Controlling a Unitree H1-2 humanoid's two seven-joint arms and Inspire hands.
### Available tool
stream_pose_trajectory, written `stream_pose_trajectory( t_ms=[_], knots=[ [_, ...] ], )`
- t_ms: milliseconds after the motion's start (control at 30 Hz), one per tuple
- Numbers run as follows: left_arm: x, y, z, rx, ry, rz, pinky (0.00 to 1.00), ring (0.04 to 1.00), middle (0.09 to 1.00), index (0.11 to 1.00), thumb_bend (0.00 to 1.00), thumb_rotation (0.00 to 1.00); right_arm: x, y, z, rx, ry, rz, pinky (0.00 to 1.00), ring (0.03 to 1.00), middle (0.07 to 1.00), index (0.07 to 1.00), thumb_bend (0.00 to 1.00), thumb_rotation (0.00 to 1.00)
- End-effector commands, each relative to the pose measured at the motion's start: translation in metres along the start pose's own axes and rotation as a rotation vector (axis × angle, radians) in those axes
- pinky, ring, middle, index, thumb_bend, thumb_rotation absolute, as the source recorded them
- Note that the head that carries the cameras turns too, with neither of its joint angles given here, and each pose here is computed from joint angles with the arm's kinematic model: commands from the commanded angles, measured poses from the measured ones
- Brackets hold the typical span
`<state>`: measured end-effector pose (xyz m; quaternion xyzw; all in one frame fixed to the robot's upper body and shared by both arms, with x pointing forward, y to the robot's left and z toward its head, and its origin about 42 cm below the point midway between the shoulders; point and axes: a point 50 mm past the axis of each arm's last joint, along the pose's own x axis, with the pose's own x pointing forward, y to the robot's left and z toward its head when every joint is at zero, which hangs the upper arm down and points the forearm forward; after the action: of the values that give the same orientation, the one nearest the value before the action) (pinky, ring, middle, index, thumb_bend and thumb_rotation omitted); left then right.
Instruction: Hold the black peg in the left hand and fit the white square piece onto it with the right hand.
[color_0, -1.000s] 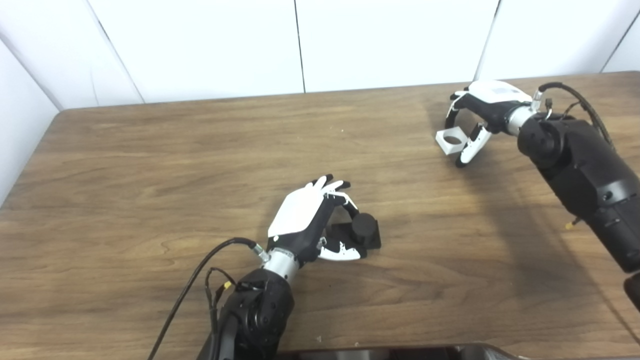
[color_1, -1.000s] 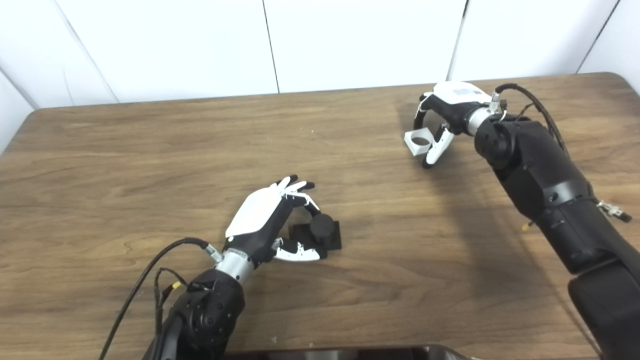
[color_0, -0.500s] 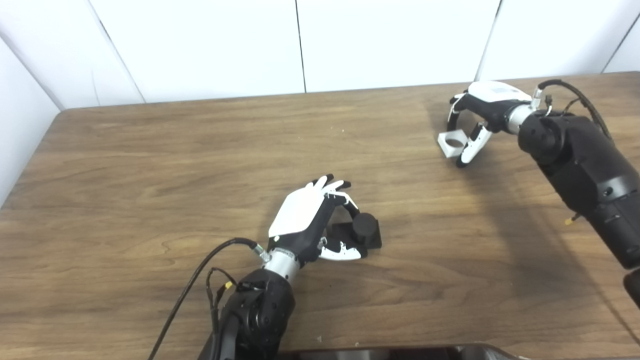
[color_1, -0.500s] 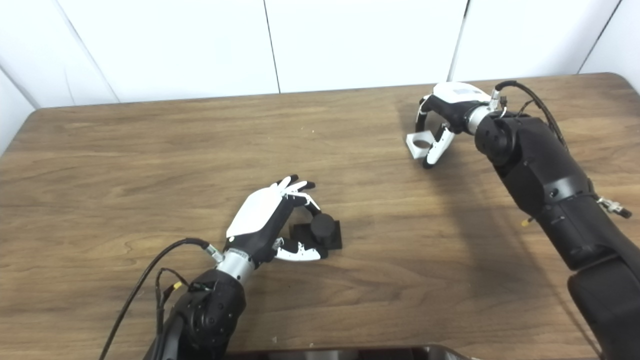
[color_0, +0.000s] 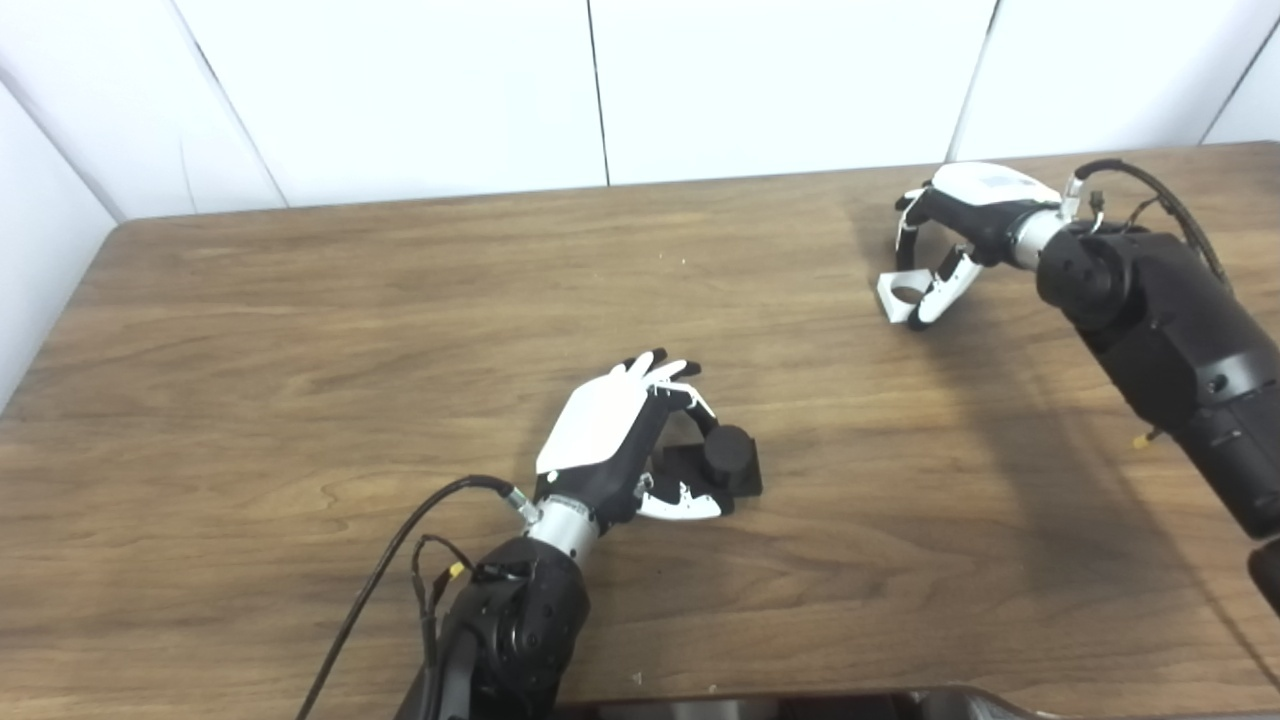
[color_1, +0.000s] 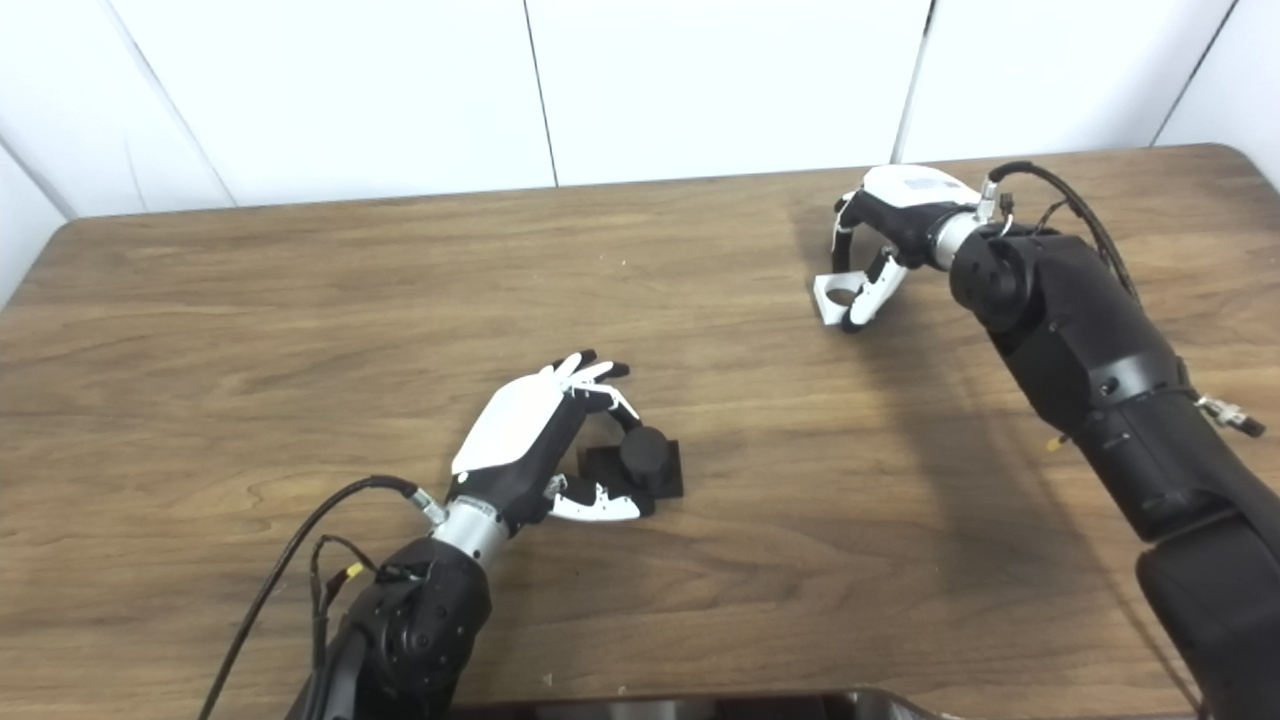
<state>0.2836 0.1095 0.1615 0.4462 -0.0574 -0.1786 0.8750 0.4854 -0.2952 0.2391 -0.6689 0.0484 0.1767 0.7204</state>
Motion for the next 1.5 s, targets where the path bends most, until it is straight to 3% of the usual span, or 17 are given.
stream_pose_trajectory(
  t_ms=[0, 233, 600, 967, 1467],
  knots=[
    [0.007, 0.007, 0.004, 0.021, -0.014, 0.037, 1.00, 0.994, 0.910, 0.489, 0.50, 0.09, -0.003, -0.024, -0.004, -0.035, -0.001, -0.079, 1.00, 0.996, 0.919, 0.490, 0.52, 0.14],
    [0.008, 0.009, 0.004, 0.026, -0.016, 0.035, 1.00, 0.994, 0.912, 0.489, 0.50, 0.09, -0.007, -0.024, -0.004, -0.023, -0.007, -0.097, 1.00, 0.998, 0.919, 0.490, 0.52, 0.14],
    [0.008, 0.012, 0.001, 0.031, -0.014, 0.029, 1.00, 0.996, 0.915, 0.489, 0.50, 0.09, -0.040, -0.042, 0.013, -0.014, -0.097, -0.174, 1.00, 1.000, 0.923, 0.491, 0.52, 0.14],
    [0.009, 0.013, 0.000, 0.036, -0.016, 0.027, 1.00, 0.992, 0.912, 0.489, 0.50, 0.09, -0.083, -0.055, 0.061, 0.008, -0.273, -0.190, 1.00, 0.998, 0.913, 0.490, 0.52, 0.15],
    [0.012, 0.011, 0.002, 0.044, -0.024, 0.026, 1.00, 0.987, 0.908, 0.489, 0.50, 0.09, -0.124, -0.054, 0.124, -0.023, -0.482, -0.172, 1.00, 1.000, 0.907, 0.490, 0.52, 0.15]
  ],
)
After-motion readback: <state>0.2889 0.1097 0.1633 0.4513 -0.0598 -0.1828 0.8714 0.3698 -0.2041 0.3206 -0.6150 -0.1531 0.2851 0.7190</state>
